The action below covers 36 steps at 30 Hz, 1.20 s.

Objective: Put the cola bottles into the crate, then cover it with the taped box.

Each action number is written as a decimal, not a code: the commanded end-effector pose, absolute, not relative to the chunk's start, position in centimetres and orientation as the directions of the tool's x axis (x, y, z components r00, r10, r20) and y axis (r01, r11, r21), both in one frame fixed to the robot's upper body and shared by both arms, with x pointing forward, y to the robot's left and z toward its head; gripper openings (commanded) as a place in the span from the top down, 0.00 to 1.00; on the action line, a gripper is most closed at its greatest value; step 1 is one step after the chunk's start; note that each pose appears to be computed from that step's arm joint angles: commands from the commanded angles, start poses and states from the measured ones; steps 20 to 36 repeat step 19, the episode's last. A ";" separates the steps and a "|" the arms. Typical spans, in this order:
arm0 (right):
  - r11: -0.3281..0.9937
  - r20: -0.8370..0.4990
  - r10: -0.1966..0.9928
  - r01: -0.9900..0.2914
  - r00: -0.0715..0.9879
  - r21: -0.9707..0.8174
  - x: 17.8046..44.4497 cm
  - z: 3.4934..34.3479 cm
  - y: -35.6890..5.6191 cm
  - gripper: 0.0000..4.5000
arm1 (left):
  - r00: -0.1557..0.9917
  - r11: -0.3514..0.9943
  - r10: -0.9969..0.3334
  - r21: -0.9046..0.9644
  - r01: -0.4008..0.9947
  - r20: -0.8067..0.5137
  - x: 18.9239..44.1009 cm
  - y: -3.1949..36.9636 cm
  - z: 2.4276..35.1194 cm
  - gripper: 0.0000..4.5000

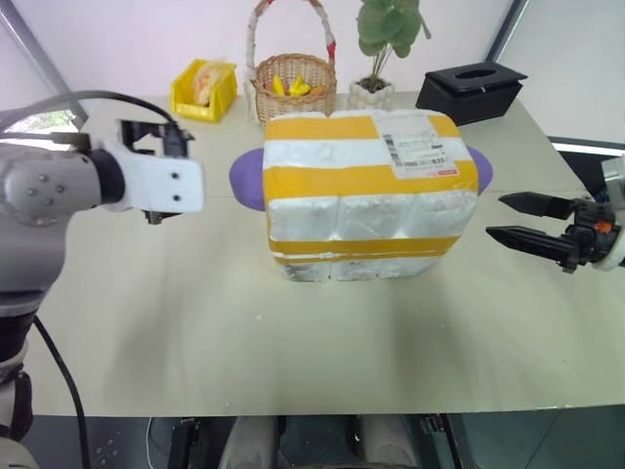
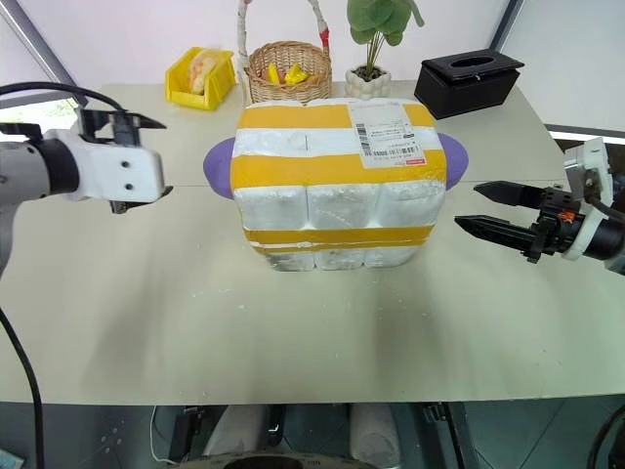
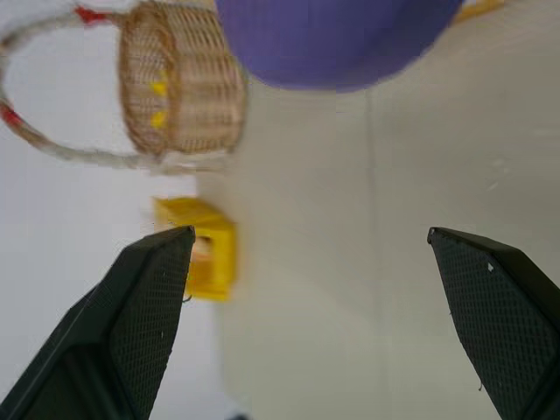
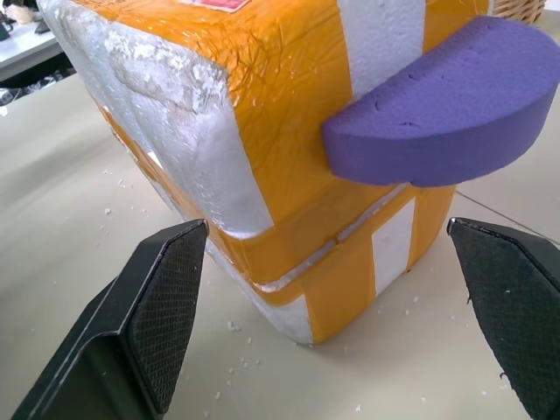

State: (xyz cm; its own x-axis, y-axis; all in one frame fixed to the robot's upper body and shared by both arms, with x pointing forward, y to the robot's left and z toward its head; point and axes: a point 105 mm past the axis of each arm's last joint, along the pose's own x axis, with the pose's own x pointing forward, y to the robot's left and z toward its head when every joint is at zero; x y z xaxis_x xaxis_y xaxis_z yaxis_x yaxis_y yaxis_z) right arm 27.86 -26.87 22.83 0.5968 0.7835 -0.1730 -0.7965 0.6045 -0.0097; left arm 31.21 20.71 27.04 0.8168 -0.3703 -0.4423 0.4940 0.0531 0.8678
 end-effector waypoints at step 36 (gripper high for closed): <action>0.516 -0.226 0.833 -0.856 0.506 -0.015 27.5 22.5 -26.0 0.00 | 0.454 0.463 -0.850 0.033 0.886 -0.266 27.2 25.4 25.6 0.01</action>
